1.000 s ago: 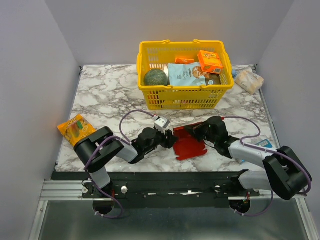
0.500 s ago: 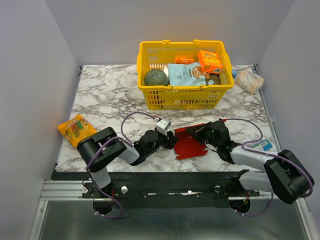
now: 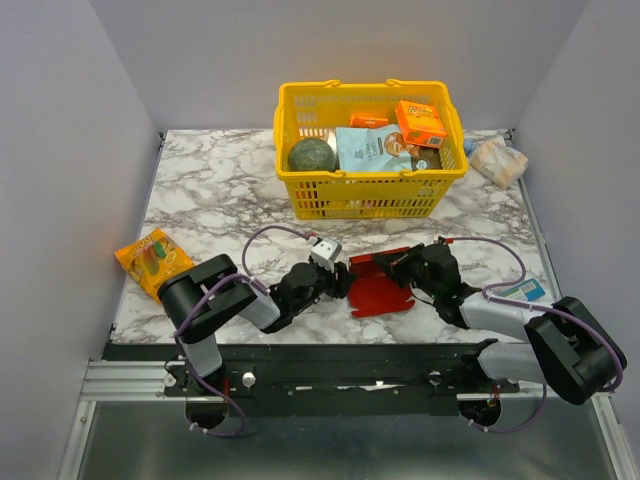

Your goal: Fold the paper box

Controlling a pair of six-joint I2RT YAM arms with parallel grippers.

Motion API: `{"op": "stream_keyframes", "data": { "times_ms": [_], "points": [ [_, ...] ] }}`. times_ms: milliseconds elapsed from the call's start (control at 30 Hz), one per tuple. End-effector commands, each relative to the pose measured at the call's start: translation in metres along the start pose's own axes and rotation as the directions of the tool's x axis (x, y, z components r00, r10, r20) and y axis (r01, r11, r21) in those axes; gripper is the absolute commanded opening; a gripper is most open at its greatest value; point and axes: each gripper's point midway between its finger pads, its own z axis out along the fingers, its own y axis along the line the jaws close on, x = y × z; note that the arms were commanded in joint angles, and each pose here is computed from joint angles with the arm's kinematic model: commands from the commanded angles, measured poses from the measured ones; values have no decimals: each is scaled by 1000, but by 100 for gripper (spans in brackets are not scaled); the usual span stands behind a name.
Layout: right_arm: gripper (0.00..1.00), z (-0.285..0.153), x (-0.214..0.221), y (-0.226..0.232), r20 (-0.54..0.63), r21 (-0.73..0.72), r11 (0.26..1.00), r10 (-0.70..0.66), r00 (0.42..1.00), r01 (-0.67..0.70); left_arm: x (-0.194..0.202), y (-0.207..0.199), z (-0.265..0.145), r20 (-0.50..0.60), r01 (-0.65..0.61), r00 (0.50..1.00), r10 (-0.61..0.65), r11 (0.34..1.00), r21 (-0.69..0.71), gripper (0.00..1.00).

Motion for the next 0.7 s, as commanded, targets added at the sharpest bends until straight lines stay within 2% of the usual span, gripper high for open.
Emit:
{"op": "stream_keyframes", "data": {
  "times_ms": [0, 367, 667],
  "points": [
    [0, -6, -4, -57, 23, 174, 982, -78, 997, 73, -6, 19, 0, 62, -6, 998, 13, 994, -113, 59],
    [0, -6, -5, -57, 25, 177, 981, -90, 996, 84, -13, 30, 3, 133, 15, 991, 17, 971, -240, 59],
    [0, -6, -4, -60, 21, 182, 980, -89, 996, 84, -18, 34, 4, 166, 24, 986, 22, 962, -272, 60]
  ]
}}
